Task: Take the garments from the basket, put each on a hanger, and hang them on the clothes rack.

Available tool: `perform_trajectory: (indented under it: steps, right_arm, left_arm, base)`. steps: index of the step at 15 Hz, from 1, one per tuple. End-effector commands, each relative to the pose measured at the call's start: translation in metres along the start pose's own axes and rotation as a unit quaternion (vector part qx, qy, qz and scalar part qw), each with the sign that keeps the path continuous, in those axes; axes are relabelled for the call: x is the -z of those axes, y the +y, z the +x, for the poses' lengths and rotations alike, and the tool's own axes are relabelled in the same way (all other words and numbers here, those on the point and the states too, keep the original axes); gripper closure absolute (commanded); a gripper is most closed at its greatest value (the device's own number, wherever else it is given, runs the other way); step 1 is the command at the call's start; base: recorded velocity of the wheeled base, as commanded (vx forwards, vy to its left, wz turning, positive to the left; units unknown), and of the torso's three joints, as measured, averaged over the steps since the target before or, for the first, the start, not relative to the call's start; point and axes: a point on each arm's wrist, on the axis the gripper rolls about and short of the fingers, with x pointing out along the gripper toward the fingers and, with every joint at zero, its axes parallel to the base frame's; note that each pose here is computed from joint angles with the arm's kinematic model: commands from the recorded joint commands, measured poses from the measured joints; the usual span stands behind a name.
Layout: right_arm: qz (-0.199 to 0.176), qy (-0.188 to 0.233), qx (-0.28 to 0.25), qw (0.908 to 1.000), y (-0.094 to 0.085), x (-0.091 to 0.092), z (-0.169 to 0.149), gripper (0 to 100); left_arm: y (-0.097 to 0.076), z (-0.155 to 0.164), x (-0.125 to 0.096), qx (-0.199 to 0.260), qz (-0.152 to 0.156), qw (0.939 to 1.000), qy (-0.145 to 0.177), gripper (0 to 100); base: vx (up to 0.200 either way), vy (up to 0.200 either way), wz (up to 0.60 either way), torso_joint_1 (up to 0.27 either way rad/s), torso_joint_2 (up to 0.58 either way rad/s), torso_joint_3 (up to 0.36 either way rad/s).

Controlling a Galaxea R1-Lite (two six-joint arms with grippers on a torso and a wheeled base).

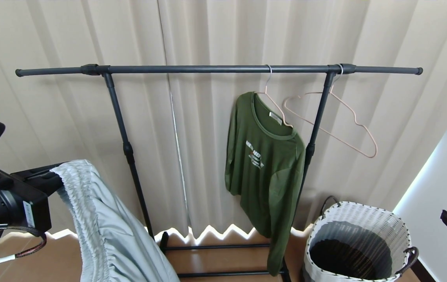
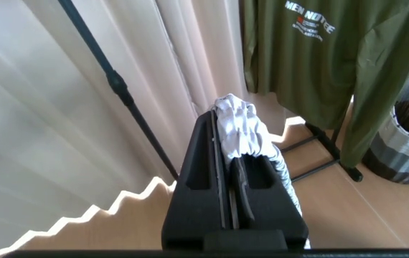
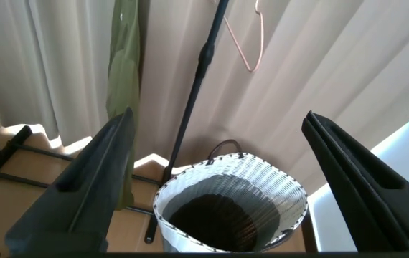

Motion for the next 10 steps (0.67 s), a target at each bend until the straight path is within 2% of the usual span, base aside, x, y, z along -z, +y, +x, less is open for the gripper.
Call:
perform_trajectory:
  steps: [1,5,10]
  right_arm:
    - [0.000,0.001,0.000,1.0000,0.000,0.000,0.001,0]
    - [-0.001,-0.001,0.000,1.0000,-0.001,-0.003,0.001,0]
    - [0.003,0.011,-0.009,0.9999,-0.005,-0.008,0.013,0]
  left_arm:
    - [0.000,-0.002,0.001,0.000,0.000,1.0000,-0.001,100]
    - [0.000,-0.002,0.003,0.000,0.002,1.0000,0.001,100]
    - [0.000,-0.004,0.002,0.000,0.003,1.0000,-0.003,100]
  base:
    - [0.000,-0.200,0.00,-0.002,0.00,-0.002]
    - [0.000,-0.200,0.00,0.008,0.00,0.001]
    - [0.000,0.000,0.00,0.000,0.00,0.000]
